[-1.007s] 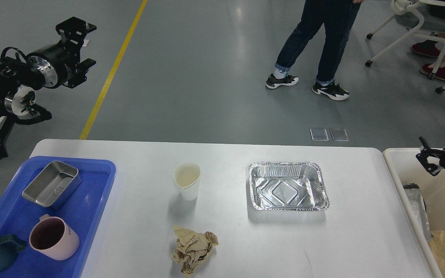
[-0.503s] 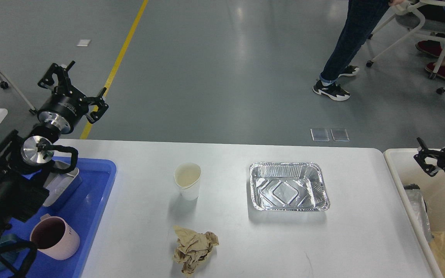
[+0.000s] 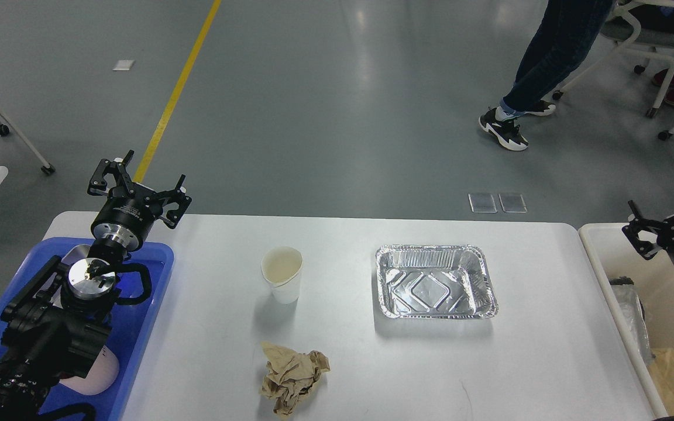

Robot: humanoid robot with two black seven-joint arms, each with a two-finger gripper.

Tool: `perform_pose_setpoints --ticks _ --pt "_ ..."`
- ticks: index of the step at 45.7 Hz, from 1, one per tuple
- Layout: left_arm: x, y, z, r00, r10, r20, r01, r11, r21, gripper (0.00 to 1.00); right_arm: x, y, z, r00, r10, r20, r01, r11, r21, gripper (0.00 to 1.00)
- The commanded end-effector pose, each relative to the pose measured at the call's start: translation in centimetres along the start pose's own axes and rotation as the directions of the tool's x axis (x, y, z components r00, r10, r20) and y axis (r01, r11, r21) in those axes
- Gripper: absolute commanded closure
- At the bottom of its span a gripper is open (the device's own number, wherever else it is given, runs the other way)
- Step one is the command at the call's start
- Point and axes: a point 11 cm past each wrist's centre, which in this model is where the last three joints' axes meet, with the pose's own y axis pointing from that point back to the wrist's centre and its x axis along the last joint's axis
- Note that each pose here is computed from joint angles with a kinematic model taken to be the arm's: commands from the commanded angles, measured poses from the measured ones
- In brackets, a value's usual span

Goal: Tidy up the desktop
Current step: 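Raise the left gripper and bring it back over the bin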

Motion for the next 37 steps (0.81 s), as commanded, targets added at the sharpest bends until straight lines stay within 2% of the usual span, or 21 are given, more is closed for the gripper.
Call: perform_pose_setpoints --ticks 1,8,23,29,37 --pt "0.4 0.1 0.2 1.000 0.019 0.012 -0.019 1.000 0.005 0.03 -0.7 -0.3 -0.2 0.999 -0.023 0.032 0.022 1.000 0.022 0.00" --pt "1.6 0.4 -0.5 0.997 0.072 0.018 -0.072 0.997 0.016 0.03 -1.0 -0.9 -1.0 0.996 -0.025 0.081 0.019 0.997 0.071 0.00" --pt "3.8 1.7 0.3 0.989 0.132 0.071 -0.134 0.991 0.019 0.03 -1.9 -1.1 0.7 0.993 -0.053 0.101 0.048 0.998 0.050 0.00" --pt "5.4 2.9 0.7 0.984 0.165 0.073 -0.166 0.986 0.009 0.03 -3.5 -1.5 3.9 0.981 -0.100 0.166 0.096 0.995 0.030 0.00" --pt "7.0 4.2 1.0 0.978 0.201 0.062 -0.199 0.979 -0.033 0.03 -7.5 -3.4 3.5 0.952 -0.233 0.197 0.222 0.972 0.077 0.00"
